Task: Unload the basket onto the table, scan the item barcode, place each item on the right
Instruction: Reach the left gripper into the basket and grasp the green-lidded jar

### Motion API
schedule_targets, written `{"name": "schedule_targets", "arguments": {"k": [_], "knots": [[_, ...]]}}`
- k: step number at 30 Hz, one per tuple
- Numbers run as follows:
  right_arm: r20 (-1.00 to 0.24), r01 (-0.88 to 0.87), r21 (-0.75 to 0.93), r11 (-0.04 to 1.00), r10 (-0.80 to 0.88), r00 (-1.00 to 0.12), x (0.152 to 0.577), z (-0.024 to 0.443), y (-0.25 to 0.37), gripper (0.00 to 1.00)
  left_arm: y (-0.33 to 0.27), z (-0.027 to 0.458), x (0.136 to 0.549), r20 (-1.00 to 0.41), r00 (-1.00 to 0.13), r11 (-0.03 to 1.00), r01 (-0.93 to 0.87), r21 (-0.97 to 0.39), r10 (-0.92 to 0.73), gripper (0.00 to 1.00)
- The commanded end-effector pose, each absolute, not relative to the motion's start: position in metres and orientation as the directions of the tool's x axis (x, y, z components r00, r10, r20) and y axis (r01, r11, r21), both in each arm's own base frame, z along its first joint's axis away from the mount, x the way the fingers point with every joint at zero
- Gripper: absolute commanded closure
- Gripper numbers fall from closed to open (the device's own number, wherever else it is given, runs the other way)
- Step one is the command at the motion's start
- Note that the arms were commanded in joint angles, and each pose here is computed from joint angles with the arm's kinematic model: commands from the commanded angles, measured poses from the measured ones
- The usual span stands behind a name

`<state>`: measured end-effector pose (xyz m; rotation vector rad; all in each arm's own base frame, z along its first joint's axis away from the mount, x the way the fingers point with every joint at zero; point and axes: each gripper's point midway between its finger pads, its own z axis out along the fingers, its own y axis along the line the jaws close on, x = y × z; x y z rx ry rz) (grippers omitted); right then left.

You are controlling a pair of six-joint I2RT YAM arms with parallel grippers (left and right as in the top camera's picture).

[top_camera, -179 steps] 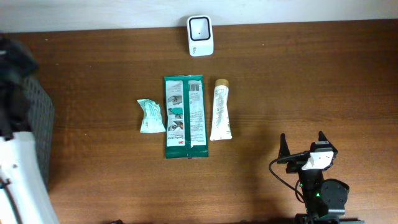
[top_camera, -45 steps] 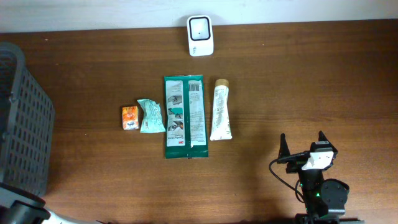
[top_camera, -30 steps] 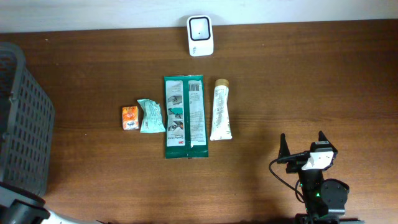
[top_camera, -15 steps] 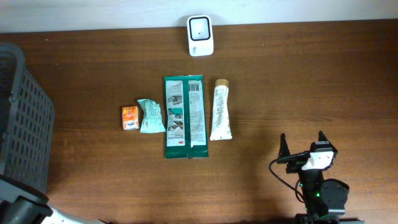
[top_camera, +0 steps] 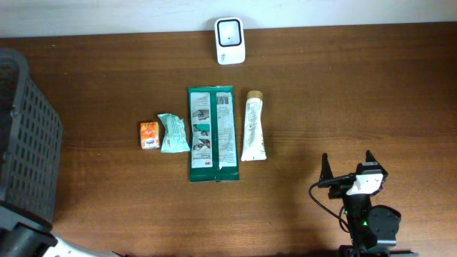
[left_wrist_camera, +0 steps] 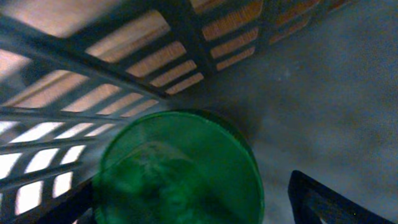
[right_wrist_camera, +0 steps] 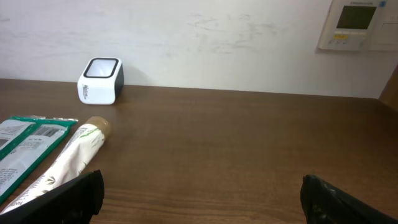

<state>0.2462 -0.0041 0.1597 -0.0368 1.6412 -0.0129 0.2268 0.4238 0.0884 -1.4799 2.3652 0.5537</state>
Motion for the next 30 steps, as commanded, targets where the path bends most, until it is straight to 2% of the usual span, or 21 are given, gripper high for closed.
{"name": "schedule_targets", "arguments": {"k": [1, 7, 11, 20, 30], "knots": [[-0.996, -0.024, -0.036, 0.999, -0.038, -0.076, 0.246, 0.156, -0.003, 0.02, 0.422, 0.068, 0.225, -0.403, -0.446, 0.415, -0.895, 0.167, -0.799, 0.15], [-0.996, -0.024, -0.036, 0.999, -0.038, -0.076, 0.246, 0.156, -0.003, 0.02, 0.427, 0.071, 0.228, -0.424, -0.441, 0.412, -0.896, 0.164, -0.791, 0.29], [-0.996, -0.024, -0.036, 0.999, -0.038, -0.076, 0.246, 0.156, -0.003, 0.02, 0.428, 0.073, 0.229, -0.429, -0.440, 0.411, -0.897, 0.163, -0.789, 0.34], [-0.996, -0.023, -0.036, 0.999, -0.038, -0.076, 0.246, 0.156, -0.003, 0.02, 0.425, 0.094, 0.240, -0.451, -0.449, 0.428, -0.890, 0.155, -0.771, 0.38], [-0.996, -0.024, -0.036, 0.999, -0.038, -0.076, 0.246, 0.156, -0.003, 0.02, 0.403, 0.163, 0.281, -0.585, -0.454, 0.502, -0.860, 0.091, -0.672, 0.38]]}}
